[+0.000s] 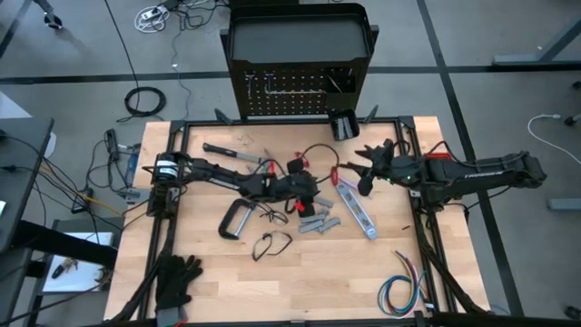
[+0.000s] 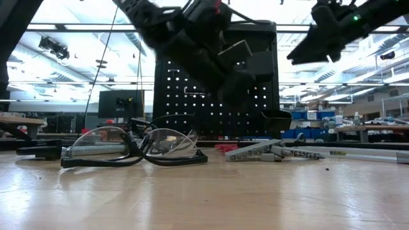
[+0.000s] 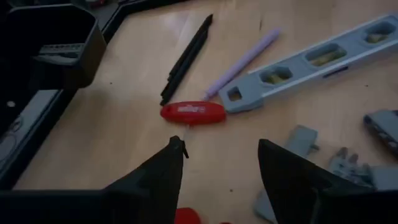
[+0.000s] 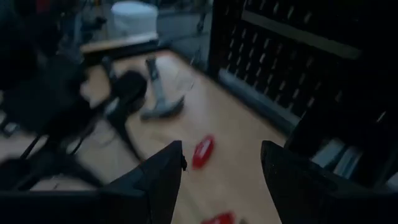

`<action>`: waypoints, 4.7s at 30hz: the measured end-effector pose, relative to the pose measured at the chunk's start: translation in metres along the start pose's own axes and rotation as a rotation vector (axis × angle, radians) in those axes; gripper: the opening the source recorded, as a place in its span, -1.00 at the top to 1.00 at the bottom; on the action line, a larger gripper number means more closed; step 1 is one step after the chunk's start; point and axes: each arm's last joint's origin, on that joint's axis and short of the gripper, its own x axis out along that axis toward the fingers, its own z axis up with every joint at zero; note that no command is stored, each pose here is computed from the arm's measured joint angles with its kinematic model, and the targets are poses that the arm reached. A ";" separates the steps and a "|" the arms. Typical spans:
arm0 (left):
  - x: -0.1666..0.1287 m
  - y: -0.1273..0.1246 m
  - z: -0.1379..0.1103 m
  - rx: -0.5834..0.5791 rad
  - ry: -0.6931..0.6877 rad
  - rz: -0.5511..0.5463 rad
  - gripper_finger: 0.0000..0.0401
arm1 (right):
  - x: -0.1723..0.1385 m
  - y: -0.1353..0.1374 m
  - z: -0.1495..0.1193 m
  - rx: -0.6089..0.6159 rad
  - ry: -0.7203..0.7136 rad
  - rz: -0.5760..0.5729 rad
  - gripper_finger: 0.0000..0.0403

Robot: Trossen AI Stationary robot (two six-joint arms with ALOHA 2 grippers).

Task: Hang tools onto peg board
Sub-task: Put the screwdriver bits on the table

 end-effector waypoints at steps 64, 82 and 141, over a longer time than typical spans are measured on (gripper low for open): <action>-0.046 0.049 -0.049 -0.153 -0.282 -0.009 -0.01 | 0.179 -0.105 -0.011 0.160 0.355 -0.400 -0.04; -0.046 0.048 -0.049 -0.154 -0.282 -0.011 -0.01 | 0.176 -0.106 -0.018 0.360 0.385 -0.461 0.01; 0.025 0.082 -0.070 -0.505 -0.213 -0.068 -0.01 | 0.177 -0.095 -0.019 0.294 0.459 -0.213 -0.02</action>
